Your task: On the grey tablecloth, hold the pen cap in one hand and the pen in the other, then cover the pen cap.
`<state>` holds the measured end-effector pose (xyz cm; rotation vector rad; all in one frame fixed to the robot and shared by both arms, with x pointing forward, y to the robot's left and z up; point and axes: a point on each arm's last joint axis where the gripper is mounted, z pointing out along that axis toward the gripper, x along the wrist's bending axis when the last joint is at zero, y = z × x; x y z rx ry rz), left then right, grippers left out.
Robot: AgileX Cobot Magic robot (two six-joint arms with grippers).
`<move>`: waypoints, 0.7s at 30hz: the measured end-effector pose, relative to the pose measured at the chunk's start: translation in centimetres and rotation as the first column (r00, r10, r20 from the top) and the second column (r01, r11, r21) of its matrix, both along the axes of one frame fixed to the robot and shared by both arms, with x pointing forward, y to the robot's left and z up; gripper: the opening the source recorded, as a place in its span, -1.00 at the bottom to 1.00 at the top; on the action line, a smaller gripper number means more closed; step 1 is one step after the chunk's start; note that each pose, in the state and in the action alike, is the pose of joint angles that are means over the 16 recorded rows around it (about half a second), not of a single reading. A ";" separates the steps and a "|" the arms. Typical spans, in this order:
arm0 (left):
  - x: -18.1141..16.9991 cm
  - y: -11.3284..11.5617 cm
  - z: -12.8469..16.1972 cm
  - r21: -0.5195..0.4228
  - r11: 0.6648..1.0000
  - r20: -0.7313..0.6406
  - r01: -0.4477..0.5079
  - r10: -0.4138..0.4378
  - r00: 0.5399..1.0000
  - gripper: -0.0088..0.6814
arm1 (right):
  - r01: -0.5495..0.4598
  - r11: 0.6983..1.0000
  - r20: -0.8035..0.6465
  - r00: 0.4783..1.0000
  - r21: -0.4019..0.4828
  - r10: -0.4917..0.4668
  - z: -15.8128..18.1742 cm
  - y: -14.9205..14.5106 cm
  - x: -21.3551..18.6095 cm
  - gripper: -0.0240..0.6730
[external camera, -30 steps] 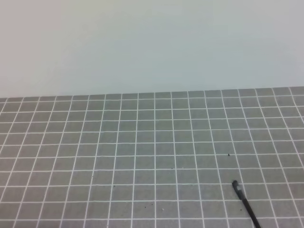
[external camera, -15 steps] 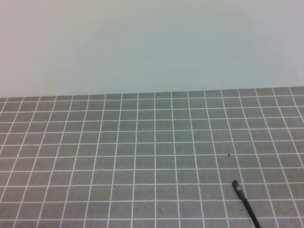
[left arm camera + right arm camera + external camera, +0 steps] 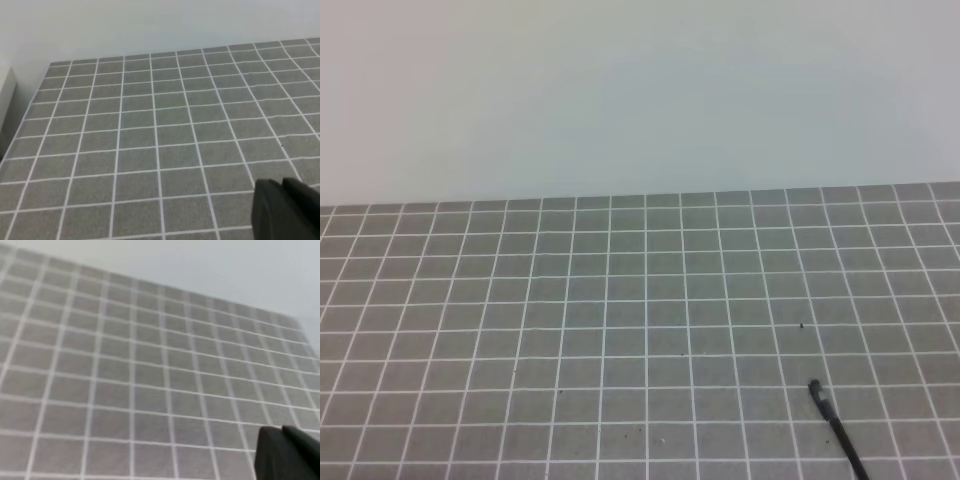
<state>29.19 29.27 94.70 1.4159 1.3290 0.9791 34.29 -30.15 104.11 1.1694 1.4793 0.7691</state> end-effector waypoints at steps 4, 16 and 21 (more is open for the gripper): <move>0.0 0.0 0.0 0.000 1.000 0.000 0.000 0.000 1.000 -0.97 | -0.043 0.996 0.085 0.996 0.073 0.037 0.1 -0.2 -1.0 -0.91; 0.0 0.0 0.0 0.000 1.000 -0.001 0.000 0.000 1.000 -0.97 | -0.232 0.953 0.321 0.933 0.194 0.161 -2.2 0.9 -3.8 -0.92; 0.0 0.0 0.1 0.000 1.000 0.000 0.000 0.000 1.000 -0.97 | -0.221 0.954 0.323 0.935 0.202 0.148 -3.3 0.9 -4.0 -0.92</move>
